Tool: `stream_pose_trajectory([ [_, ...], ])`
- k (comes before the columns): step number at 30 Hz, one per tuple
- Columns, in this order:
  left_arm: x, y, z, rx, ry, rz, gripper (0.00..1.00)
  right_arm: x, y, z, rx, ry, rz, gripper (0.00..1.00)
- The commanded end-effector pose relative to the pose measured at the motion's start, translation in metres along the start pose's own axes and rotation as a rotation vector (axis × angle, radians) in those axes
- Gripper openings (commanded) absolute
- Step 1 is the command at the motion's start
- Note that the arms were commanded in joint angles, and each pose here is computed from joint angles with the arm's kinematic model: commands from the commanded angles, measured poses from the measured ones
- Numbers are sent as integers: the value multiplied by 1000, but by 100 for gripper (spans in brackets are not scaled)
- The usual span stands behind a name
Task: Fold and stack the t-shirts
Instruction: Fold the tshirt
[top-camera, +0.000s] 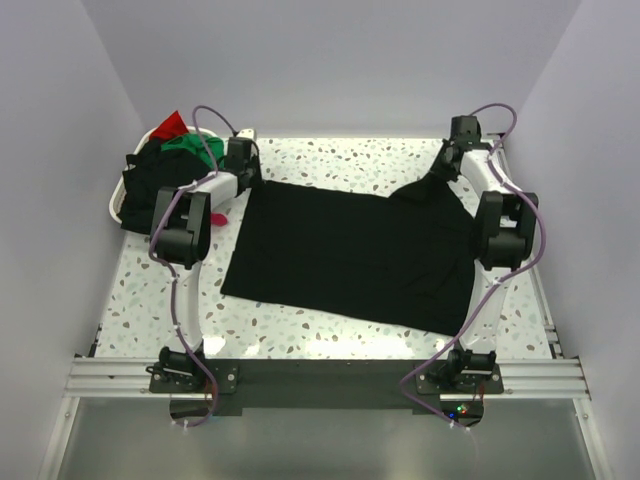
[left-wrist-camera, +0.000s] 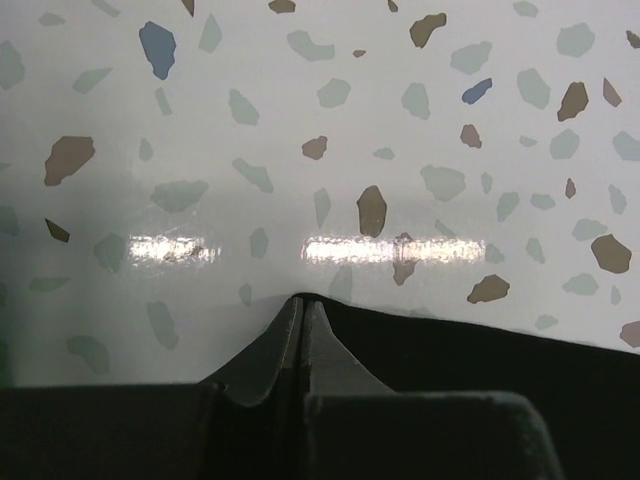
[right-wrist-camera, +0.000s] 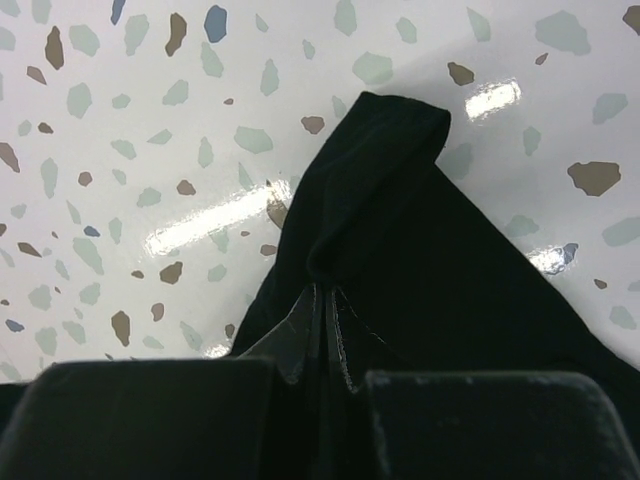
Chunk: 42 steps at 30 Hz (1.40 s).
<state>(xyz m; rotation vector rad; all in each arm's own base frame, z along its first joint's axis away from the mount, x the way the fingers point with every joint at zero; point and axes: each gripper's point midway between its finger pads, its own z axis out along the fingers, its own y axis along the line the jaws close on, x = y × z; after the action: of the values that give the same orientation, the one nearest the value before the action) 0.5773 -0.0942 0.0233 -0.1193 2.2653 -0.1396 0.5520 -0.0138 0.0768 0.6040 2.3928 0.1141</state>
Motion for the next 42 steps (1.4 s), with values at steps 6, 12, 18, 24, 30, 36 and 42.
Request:
stream_pose_trajectory([
  [6,-28,-28,-14,171,-127,-23,0,-53,7,-25,-34,-102,14,0],
  [12,-51,-53,-13,298,-199,-46,0,-78,6,-26,-25,-139,18,0],
  [18,-81,-69,-11,375,-283,-55,0,-101,1,-21,-9,-167,24,0],
  [24,-105,-77,-11,440,-345,-69,0,-115,4,-25,-15,-194,27,0],
  [30,-103,-81,-18,490,-337,-53,0,-109,3,-64,-28,-209,33,0],
  [36,-86,-62,-30,408,-313,-41,0,-76,-16,-127,-6,-228,13,0],
  [42,-69,-48,-43,346,-285,-35,0,-24,-37,-157,47,-190,-14,0],
])
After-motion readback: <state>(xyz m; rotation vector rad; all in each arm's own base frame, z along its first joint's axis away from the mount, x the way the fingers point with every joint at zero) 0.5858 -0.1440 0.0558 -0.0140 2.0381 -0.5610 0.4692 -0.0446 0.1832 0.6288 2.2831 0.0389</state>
